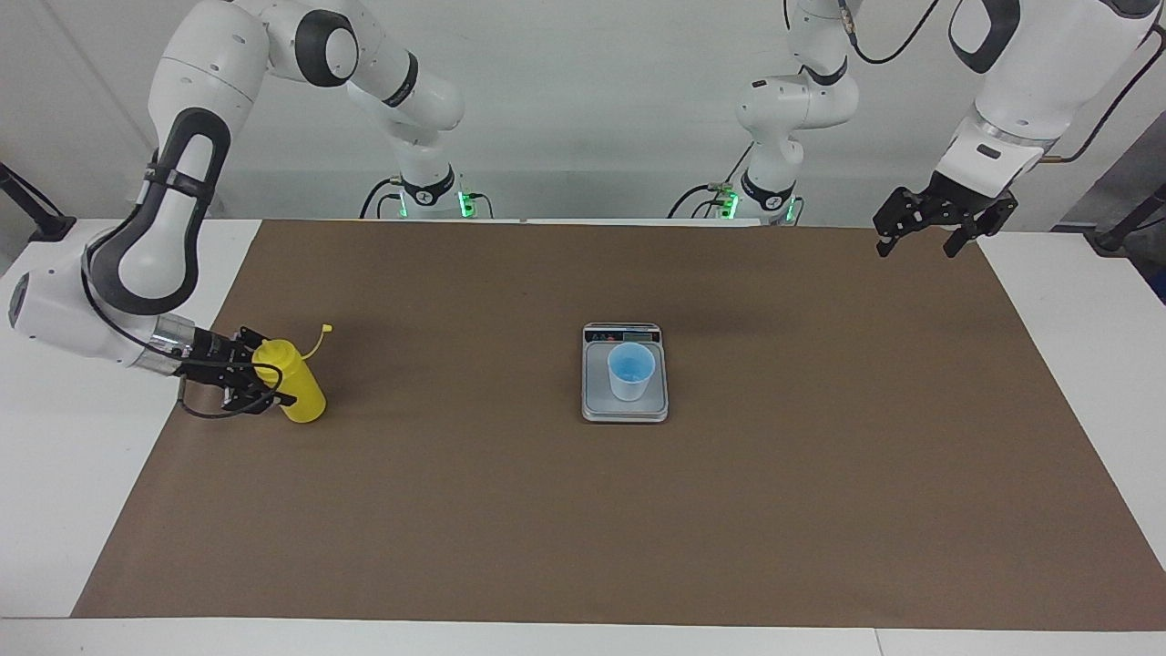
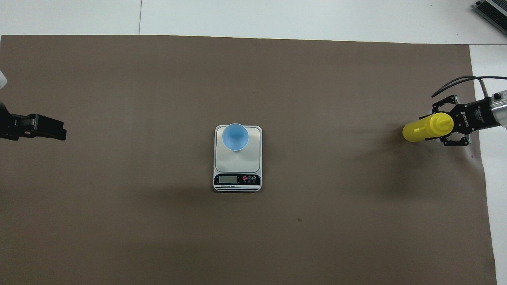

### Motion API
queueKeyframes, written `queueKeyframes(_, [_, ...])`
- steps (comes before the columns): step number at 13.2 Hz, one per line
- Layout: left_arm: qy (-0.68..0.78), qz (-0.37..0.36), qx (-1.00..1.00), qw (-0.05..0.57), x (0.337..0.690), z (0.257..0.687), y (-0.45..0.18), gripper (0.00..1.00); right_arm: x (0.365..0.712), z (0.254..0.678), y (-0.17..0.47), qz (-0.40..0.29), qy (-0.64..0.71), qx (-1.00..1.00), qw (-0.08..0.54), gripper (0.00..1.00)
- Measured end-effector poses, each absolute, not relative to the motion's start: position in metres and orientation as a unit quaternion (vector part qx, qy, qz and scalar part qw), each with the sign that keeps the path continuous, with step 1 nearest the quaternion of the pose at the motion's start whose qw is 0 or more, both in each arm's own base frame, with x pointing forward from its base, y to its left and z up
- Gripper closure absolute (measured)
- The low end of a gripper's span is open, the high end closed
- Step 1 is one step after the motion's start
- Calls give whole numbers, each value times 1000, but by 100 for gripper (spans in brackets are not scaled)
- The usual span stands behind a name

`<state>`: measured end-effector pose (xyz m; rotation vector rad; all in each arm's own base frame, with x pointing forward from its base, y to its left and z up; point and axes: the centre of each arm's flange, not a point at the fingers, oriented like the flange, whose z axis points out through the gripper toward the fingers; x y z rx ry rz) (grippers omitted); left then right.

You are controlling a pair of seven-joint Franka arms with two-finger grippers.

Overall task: Pour seasoning into cup on scale with both arms
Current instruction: 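Lift the yellow bottle with the right gripper toward the scale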

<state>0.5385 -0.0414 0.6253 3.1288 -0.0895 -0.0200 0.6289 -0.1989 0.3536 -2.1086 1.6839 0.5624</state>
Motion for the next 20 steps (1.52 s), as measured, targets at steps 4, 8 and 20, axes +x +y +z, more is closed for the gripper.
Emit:
queueKeyframes(4, [-29, -7, 1000, 6, 539, 625, -41, 0, 651, 412, -131, 151, 613, -751, 192, 48])
queueKeyframes(8, [-29, -7, 1000, 6, 538, 625, -41, 0, 671, 452, -66, 87, 623, -749, 210, 48])
queueKeyframes(20, [-29, -7, 1000, 6, 538, 625, -41, 0, 670, 463, 200, -161, 574, -775, 209, 48])
